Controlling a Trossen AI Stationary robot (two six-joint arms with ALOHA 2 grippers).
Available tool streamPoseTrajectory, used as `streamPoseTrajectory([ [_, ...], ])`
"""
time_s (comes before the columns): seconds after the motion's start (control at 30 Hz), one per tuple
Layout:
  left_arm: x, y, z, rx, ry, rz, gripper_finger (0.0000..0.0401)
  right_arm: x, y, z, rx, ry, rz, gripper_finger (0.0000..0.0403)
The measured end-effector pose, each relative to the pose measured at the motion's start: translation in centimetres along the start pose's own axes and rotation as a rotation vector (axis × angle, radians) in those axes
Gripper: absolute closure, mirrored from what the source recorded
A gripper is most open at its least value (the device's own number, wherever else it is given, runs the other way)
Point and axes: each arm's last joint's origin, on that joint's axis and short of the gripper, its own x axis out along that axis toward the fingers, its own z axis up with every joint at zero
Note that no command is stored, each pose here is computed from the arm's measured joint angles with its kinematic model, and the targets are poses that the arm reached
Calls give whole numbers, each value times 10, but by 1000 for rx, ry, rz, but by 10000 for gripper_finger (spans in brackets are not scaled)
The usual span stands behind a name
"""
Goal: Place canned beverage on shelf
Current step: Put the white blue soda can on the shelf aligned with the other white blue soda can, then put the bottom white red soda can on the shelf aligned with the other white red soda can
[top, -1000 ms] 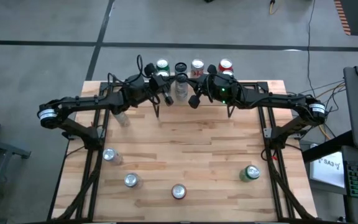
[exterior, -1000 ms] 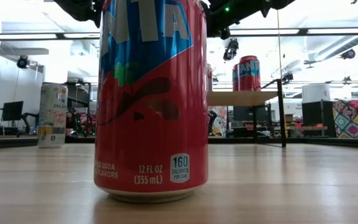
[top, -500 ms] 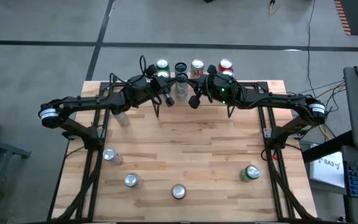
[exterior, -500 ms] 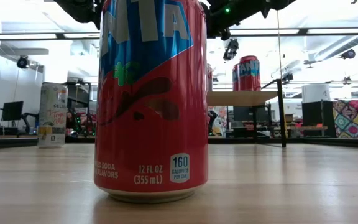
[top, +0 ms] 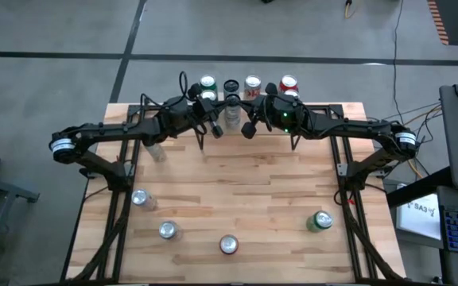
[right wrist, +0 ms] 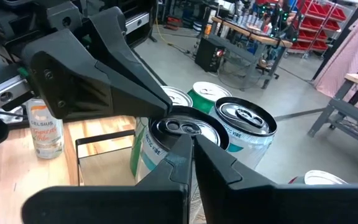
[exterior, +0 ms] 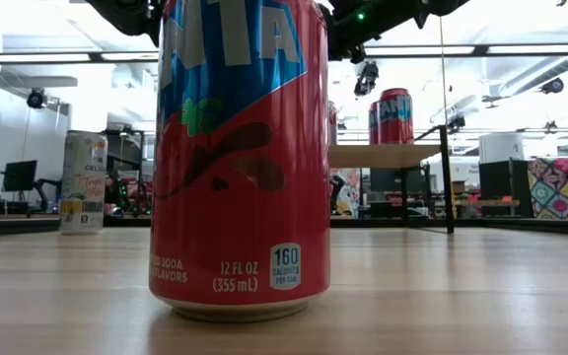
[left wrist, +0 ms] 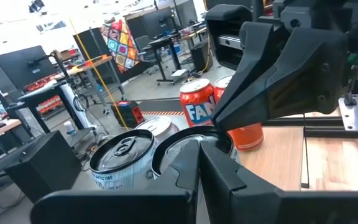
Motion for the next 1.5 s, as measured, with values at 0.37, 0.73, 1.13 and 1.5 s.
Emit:
streamPoseTrajectory([
  [0.37, -24, 3, 21, 15, -35, -17, 401, -16, -7, 14, 18, -43, -16, 394],
  [0.73, -55, 4, 38, -23, -87, -221, 401, -30, -13, 30, 93, -11, -1, 394],
  [1.13, -90, 2, 17, -144, -166, -265, 401, -36, -18, 48, 103, 243, 25, 394],
  [1.5, -119, -5, 3, -228, -214, -312, 401, -46, -5, 38, 169, 419, 158, 394],
])
